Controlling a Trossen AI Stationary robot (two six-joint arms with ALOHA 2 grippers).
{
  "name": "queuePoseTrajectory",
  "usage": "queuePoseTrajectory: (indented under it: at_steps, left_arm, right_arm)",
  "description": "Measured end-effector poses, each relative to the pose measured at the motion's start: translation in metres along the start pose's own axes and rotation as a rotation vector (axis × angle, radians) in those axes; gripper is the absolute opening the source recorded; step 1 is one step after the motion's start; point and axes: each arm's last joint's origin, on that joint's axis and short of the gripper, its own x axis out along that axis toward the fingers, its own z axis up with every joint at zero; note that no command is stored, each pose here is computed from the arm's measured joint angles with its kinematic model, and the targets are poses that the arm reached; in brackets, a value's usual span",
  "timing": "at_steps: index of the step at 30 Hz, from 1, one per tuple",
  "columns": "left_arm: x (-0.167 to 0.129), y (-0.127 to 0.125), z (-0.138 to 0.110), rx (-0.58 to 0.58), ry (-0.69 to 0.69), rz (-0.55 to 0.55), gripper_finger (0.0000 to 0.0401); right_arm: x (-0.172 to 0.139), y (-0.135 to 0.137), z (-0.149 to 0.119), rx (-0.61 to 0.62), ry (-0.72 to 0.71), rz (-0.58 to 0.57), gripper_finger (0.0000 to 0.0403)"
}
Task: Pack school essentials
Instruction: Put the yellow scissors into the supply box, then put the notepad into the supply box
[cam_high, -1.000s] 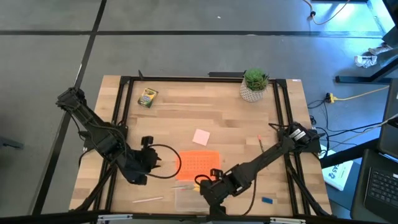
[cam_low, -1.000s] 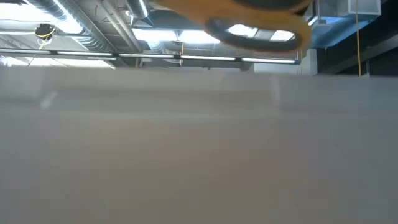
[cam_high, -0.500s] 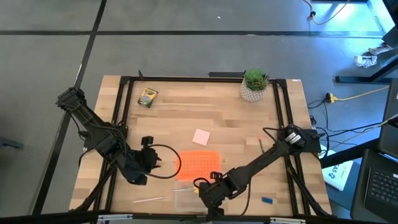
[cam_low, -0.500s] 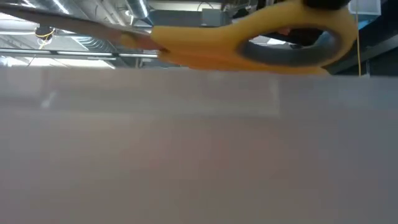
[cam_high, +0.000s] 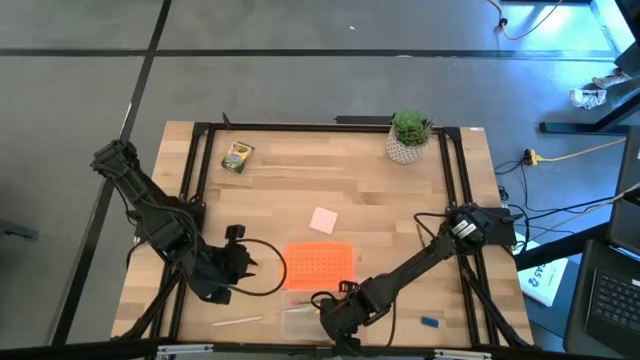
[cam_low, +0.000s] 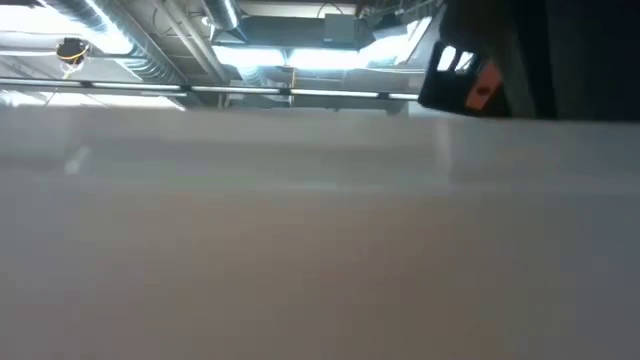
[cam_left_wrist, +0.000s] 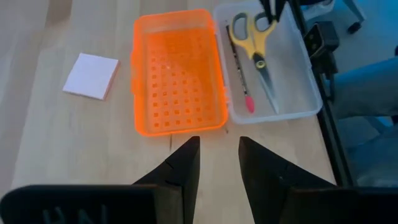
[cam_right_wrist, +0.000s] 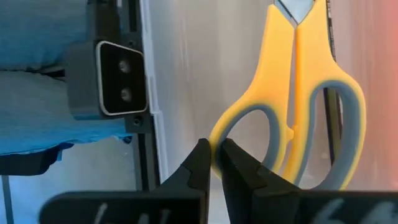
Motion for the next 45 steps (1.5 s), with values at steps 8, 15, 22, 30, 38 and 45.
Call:
queuePoseTrajectory:
  at_steps: [8, 15, 22, 30, 38, 45]
  left_arm:
    - [-0.002, -0.004, -0.001, 0.01, -0.007, -0.017, 0.0104]
    - [-0.002, -0.004, -0.001, 0.01, -0.007, -0.016, 0.0104]
    - [-0.002, -0.004, -0.001, 0.009, -0.007, -0.016, 0.0104]
    - [-0.002, -0.004, -0.001, 0.009, -0.007, -0.016, 0.0104]
    - [-0.002, -0.004, -0.001, 0.009, -0.007, -0.016, 0.0104]
    - [-0.002, -0.004, -0.001, 0.009, -0.007, -0.016, 0.0104]
  right_arm:
    - [0.009, -0.002, -0.002, 0.002, 0.017, -0.018, 0.0026]
    - [0.011, -0.003, -0.002, 0.001, 0.018, -0.028, 0.0026]
    - [0.014, -0.004, -0.002, 0.004, 0.021, -0.033, 0.0035]
    - [0.014, -0.004, -0.002, 0.003, 0.021, -0.034, 0.0076]
    - [0.014, -0.004, -0.002, 0.003, 0.022, -0.034, 0.0112]
    - [0.014, -0.01, 0.002, 0.018, 0.024, -0.034, 0.0128]
